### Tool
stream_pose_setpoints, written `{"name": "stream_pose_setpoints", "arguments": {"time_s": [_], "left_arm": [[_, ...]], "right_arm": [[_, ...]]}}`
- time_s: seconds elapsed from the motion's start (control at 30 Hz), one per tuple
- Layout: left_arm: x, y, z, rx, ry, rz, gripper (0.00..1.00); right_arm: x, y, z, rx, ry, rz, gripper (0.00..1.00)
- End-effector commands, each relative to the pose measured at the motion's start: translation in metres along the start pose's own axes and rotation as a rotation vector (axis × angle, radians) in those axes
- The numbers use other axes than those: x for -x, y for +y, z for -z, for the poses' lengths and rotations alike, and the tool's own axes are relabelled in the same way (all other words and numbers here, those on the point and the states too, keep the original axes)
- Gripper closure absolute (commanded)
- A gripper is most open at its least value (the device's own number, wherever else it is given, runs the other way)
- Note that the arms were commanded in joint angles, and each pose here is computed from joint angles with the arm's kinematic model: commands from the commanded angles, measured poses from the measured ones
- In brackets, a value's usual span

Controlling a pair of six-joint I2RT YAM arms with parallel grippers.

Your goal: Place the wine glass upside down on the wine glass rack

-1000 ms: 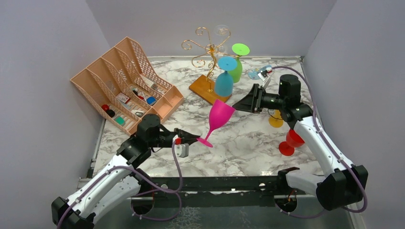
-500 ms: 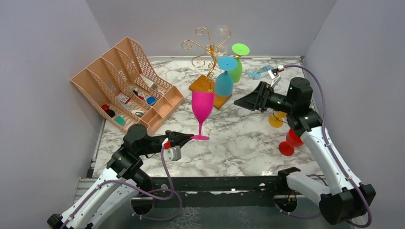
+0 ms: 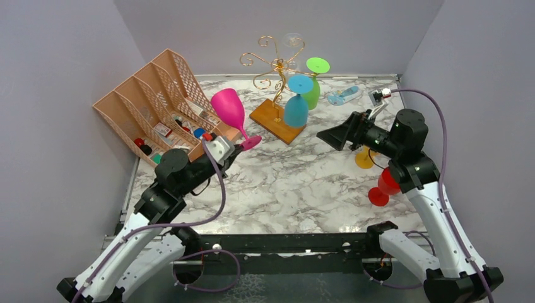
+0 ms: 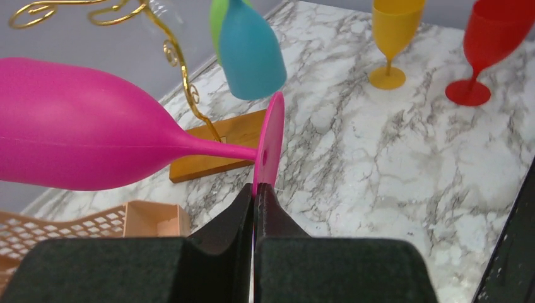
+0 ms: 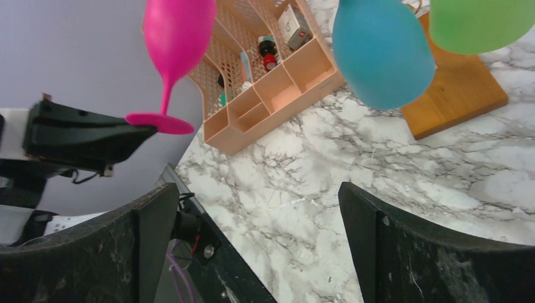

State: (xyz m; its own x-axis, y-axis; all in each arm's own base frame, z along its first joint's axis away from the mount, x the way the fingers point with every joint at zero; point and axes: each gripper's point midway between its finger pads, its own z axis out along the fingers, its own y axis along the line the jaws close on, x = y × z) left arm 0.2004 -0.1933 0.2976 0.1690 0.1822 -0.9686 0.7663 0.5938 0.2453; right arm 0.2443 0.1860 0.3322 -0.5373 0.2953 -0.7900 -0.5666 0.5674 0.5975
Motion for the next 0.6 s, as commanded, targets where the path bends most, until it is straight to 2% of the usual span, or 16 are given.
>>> {"name": "stream_pose_setpoints", "arguments": {"time_s": [0.0,0.33,0.57], "left_arm": [[0.018,0.027,-0.002,0.167,0.064,0.253,1.00],[0.057,0.042,-0.015,0.258,0.026,0.569,1.00],[0.060,0.043,-0.035,0.287,0.095,0.770,1.00]], "right_arm": [[0.013,-0.003,0.007,-0.074,-0.032,0.058,0.00],[0.018,0.006,0.019,-0.071,-0.070,0.089,0.00],[0.024,0.016,0.025,-0.060,-0.083,0.095,0.00]]}}
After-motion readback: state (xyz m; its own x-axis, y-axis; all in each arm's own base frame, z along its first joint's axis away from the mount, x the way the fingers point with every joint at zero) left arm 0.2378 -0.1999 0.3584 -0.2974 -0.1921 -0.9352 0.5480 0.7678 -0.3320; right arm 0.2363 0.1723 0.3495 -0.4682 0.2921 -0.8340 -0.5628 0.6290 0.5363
